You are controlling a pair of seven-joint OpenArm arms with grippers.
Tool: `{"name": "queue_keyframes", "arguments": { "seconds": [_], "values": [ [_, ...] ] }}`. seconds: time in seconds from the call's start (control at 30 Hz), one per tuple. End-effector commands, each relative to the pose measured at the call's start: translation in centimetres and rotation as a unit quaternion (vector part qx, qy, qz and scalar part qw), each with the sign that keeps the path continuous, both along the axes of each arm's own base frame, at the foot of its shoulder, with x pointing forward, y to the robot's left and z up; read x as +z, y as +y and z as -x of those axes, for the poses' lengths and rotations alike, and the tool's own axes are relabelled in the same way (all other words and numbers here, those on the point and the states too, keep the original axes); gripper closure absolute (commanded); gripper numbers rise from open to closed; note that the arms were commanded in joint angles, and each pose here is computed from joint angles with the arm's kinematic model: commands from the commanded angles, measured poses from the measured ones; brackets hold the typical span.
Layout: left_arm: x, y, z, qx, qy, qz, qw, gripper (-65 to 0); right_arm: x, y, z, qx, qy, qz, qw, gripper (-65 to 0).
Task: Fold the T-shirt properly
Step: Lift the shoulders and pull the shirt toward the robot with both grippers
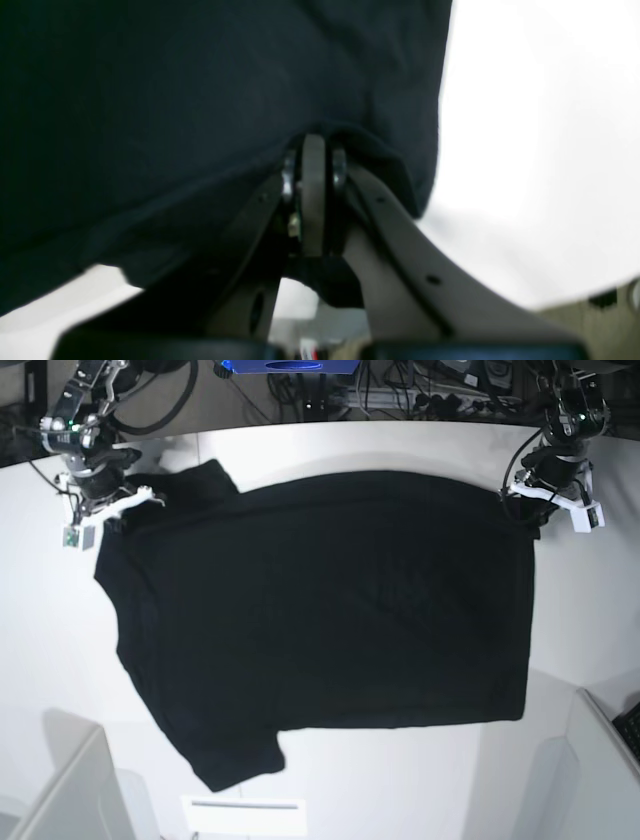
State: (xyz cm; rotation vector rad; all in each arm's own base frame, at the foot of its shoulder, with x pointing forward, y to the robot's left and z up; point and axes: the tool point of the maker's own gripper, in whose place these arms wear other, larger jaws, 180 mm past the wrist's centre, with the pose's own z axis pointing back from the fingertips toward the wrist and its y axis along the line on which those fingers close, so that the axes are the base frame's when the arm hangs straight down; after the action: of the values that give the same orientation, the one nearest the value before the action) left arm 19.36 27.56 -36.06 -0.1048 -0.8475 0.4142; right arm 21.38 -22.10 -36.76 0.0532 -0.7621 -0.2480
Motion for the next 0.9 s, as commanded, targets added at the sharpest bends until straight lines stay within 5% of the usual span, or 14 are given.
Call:
{"name": "queue_keyframes", "arguments": {
  "seconds": [0.0,0.77,0.87],
  "values": [
    [1.3,0.6,-0.8,0.000,-0.022,-0.011,1.000,0.0,1.3,-0.3,-1.2,0.000,-0.029,0.007,0.9996,0.0],
    [0.7,2.6,-3.4,0.055,-0.033,0.007,0.998,0.0,0.6,0.1,-9.0,0.005,-0.029,-0.051,0.9983,0.0],
    [0.9,2.9,-3.6,0.067,-0.035,0.008,0.997,0.0,0.4,1.5,-10.2,0.040,-0.026,-0.047,0.9978,0.0]
  ]
}}
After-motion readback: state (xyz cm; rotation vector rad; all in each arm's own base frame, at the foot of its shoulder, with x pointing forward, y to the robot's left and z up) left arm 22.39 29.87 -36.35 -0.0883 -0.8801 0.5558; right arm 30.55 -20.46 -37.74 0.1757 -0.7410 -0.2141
